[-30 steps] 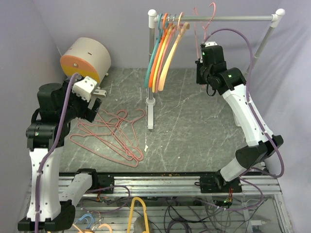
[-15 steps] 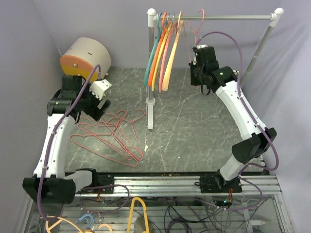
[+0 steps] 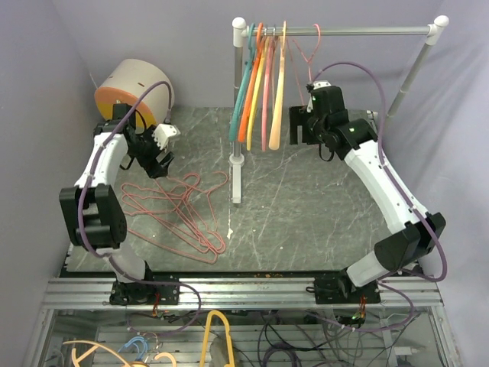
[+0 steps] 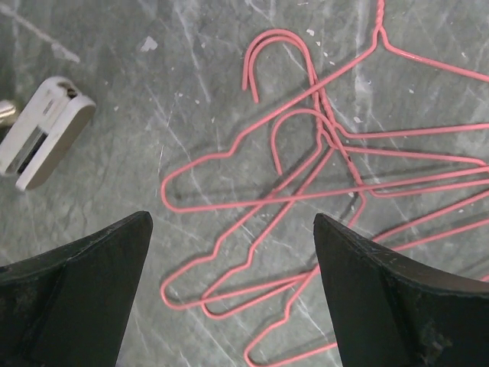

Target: Organize the hangers

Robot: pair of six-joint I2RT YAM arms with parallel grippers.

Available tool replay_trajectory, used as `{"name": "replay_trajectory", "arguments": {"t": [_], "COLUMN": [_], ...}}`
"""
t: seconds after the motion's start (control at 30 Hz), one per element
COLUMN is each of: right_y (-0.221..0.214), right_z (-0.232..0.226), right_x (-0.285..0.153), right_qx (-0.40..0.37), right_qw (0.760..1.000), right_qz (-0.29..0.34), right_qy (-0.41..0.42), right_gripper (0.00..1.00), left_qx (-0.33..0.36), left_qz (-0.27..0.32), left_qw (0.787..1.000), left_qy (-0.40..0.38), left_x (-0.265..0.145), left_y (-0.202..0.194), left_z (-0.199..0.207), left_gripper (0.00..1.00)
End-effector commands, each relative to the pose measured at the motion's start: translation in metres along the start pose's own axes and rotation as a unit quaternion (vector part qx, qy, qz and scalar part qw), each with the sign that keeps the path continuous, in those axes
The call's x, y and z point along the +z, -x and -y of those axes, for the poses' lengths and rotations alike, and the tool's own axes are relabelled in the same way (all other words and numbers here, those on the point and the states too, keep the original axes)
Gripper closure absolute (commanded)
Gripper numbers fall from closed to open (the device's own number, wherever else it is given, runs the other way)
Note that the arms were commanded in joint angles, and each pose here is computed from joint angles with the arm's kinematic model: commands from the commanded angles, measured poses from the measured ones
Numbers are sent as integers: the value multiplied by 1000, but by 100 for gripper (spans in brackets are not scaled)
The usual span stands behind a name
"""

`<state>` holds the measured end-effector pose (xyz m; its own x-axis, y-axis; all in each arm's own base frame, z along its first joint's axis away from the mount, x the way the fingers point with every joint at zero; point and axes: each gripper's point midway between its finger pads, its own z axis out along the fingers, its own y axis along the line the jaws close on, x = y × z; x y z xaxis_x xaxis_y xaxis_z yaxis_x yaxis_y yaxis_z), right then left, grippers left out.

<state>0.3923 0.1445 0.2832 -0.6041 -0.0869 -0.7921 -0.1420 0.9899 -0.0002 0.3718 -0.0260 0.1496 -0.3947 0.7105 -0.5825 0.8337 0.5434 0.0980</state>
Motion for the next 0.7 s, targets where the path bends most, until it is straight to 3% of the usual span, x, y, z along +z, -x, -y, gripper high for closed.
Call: {"name": "replay_trajectory", "arguments": {"t": [0.0,0.27,0.43,0.53,0.67], "right_y": [8,-25,-70,-76,-78], "right_z": [8,19,26,33,34], "right_x": [-15,-43,-45,-52,-55], "right_qx": [24,81,89,99,101], "right_qw": [999,995,995,993,993], "right_qz": [37,65,41,53,55], "right_qy": [-9,-11,-16,-25,-26], "right_gripper": [1,0,0,0,0], "left_qx": [66,218,238,238,264], "left_qz": [52,60,9,-38,-52], "left_qw": [996,968,963,963,957], "left_qy": [-35,-110,-124,-119,-111], "left_x": [17,58,83,97,114], "left_y": [19,5,-8,-20,-17], "left_z": [-10,-2,-11,-19,-20], "left_gripper": [3,7,10,13,12]}}
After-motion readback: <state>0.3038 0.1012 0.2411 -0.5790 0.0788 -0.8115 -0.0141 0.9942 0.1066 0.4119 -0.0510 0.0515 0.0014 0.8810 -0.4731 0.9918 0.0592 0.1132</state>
